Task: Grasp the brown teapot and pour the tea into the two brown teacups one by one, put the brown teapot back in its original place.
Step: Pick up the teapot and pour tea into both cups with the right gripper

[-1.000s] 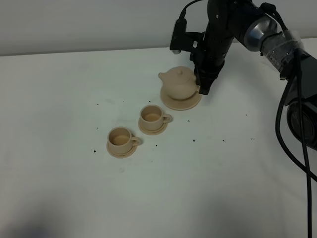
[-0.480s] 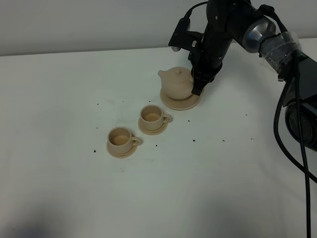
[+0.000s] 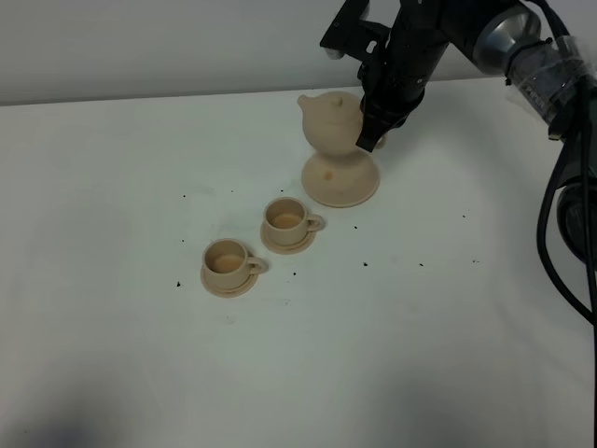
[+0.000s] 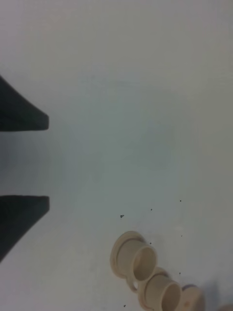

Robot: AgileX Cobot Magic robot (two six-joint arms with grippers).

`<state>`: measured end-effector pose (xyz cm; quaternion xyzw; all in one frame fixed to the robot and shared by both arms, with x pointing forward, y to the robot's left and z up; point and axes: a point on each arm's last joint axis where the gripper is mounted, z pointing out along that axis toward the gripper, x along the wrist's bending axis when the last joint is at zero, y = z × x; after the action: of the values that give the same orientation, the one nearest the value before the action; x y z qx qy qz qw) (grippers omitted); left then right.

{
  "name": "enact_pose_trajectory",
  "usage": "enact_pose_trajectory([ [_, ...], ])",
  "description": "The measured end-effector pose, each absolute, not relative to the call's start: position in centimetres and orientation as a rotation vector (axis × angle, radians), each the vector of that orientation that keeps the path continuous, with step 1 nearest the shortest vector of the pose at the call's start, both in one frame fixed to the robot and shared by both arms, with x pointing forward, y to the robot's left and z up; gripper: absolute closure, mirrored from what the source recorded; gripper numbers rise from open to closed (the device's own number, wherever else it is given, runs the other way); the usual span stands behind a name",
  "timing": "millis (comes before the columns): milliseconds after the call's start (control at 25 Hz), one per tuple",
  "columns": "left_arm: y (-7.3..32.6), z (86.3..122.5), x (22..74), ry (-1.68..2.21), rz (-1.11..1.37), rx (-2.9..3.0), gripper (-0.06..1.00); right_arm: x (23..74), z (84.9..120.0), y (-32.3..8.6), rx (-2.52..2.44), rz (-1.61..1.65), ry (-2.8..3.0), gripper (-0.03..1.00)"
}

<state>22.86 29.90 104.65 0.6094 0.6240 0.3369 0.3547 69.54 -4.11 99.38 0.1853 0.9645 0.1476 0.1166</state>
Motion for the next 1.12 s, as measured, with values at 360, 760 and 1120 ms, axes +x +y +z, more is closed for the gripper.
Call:
enact_pose_trajectory([
  [360,29.9,104.6,22.9,1.613,0.871,1.575,0.58,66.3,102.1,-6.0,0.593,0.368,2.865,0.84],
  [760,29.9,104.6,22.9,1.613,0.870,1.575,0.58,61.7,101.4,-2.4,0.512,0.183,2.875,0.84],
  [1120,29.9,104.6,22.9,1.613,0.870,1.575,0.58,59.3,99.8,-2.3,0.529,0.083,2.929,0.84],
])
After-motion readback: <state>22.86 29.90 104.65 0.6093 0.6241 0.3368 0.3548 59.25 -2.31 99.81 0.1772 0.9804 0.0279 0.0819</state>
